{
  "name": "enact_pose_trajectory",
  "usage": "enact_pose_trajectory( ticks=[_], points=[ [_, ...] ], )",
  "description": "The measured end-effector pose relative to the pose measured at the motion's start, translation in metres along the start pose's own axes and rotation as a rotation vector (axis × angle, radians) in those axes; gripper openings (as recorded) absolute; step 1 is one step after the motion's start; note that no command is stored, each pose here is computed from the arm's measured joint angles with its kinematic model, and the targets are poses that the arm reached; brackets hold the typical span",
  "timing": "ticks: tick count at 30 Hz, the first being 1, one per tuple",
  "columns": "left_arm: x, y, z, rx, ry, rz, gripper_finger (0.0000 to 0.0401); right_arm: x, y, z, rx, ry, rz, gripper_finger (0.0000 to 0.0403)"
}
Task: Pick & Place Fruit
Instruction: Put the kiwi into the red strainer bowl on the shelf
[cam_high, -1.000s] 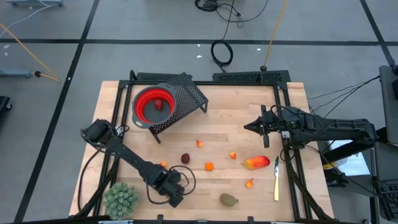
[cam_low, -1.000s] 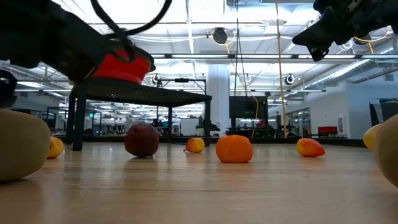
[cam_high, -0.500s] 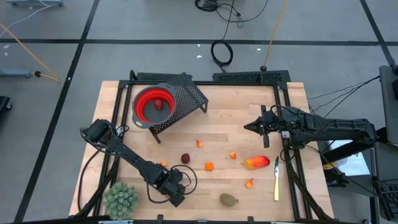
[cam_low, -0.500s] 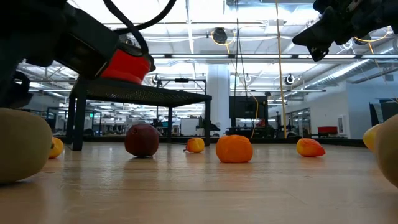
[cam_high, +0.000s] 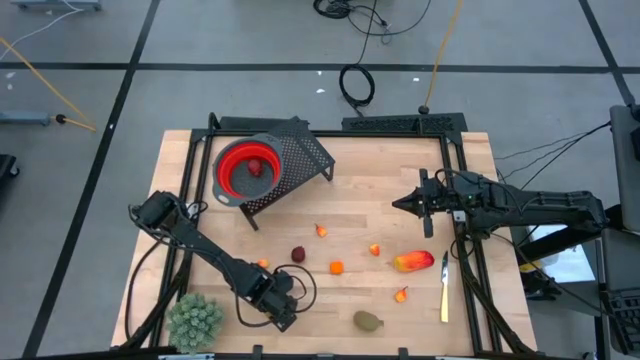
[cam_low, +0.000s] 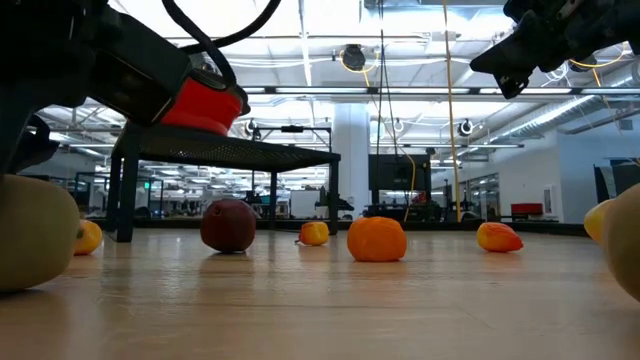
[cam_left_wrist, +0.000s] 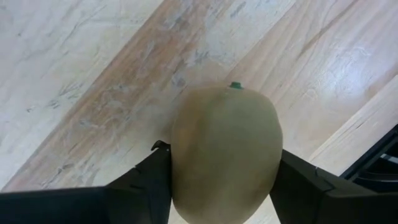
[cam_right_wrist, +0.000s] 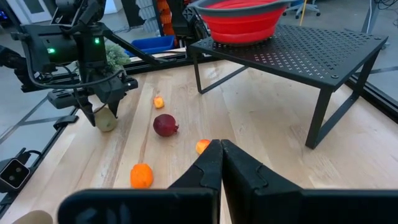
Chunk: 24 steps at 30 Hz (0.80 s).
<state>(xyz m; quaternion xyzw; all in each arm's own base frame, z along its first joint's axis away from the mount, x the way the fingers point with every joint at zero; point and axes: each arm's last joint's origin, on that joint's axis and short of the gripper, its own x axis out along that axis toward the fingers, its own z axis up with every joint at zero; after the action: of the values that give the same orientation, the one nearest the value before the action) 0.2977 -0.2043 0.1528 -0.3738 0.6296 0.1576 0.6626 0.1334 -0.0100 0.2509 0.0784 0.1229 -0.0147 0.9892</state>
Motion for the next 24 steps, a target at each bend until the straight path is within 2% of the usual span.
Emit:
enact_pose_trajectory(
  ticks=[5,9,18,21,24],
  points=[
    [0.000,0.000,0.001,-0.002,-0.005,-0.001,0.0212,0.000,0.000,0.000,0.000,0.000,0.000,0.0000],
    [0.000,-0.003,0.003,0.010,-0.079,-0.025,0.0212,0.000,0.000,0.000,0.000,0.000,0.000,0.0000],
    [-0.007,-0.023,0.006,0.165,-0.165,-0.181,0.0204,0.000,0.000,0.000,0.000,0.000,0.003,0.0000],
    [-0.019,-0.031,0.006,0.225,-0.218,-0.270,0.0213,0.000,0.000,0.000,0.000,0.000,0.003,0.0000],
    [-0.039,-0.039,0.007,0.293,-0.326,-0.361,0.0215,0.000,0.000,0.000,0.000,0.000,0.003,0.0000]
  ],
)
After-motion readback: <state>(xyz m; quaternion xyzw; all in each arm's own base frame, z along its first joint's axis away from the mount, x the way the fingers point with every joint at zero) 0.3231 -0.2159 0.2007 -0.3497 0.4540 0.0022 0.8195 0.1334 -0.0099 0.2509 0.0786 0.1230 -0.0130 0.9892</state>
